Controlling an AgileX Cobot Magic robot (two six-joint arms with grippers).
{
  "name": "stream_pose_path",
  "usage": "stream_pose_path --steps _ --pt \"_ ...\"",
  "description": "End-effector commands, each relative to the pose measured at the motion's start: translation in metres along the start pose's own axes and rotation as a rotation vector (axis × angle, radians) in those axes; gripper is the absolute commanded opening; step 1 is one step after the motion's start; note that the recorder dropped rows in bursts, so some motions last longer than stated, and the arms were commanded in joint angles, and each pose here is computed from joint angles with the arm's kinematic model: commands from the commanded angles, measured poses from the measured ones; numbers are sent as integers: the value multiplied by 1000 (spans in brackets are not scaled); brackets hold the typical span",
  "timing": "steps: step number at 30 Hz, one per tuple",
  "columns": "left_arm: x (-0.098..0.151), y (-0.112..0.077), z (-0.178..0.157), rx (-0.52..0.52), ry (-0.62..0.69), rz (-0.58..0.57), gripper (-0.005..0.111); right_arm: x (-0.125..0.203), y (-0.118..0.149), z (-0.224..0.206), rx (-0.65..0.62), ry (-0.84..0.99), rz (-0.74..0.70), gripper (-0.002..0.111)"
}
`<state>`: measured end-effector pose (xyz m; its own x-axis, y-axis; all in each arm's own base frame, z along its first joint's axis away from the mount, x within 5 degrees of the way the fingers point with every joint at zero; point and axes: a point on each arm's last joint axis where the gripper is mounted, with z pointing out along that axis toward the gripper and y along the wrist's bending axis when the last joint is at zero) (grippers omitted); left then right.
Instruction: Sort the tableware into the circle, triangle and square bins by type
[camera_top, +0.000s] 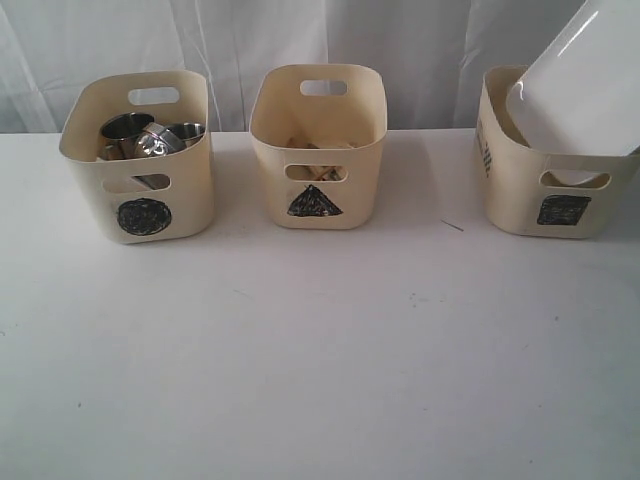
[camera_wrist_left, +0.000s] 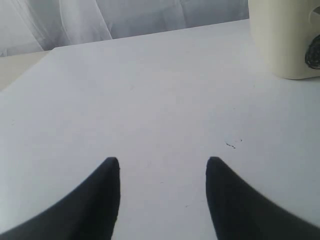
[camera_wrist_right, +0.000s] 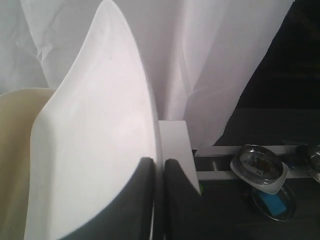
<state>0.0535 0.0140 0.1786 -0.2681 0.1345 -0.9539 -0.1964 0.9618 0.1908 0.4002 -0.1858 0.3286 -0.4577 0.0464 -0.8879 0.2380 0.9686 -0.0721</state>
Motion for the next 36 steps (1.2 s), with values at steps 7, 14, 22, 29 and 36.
stream_pose_path --steps 7,14,22,29,36 --pt "1 0 0 0 -6 -10 56 -25 3 -10 15 -98 -6 42" --pt "1 0 0 0 -6 -10 56 -35 17 -20 -46 -107 22 38" --pt "1 0 0 0 -6 -10 56 -58 33 -80 -160 -128 67 38" --pt "1 0 0 0 -6 -10 56 -62 45 -152 -193 -200 77 38" --pt "1 0 0 0 -6 -10 56 -39 61 -226 -212 -268 93 38"
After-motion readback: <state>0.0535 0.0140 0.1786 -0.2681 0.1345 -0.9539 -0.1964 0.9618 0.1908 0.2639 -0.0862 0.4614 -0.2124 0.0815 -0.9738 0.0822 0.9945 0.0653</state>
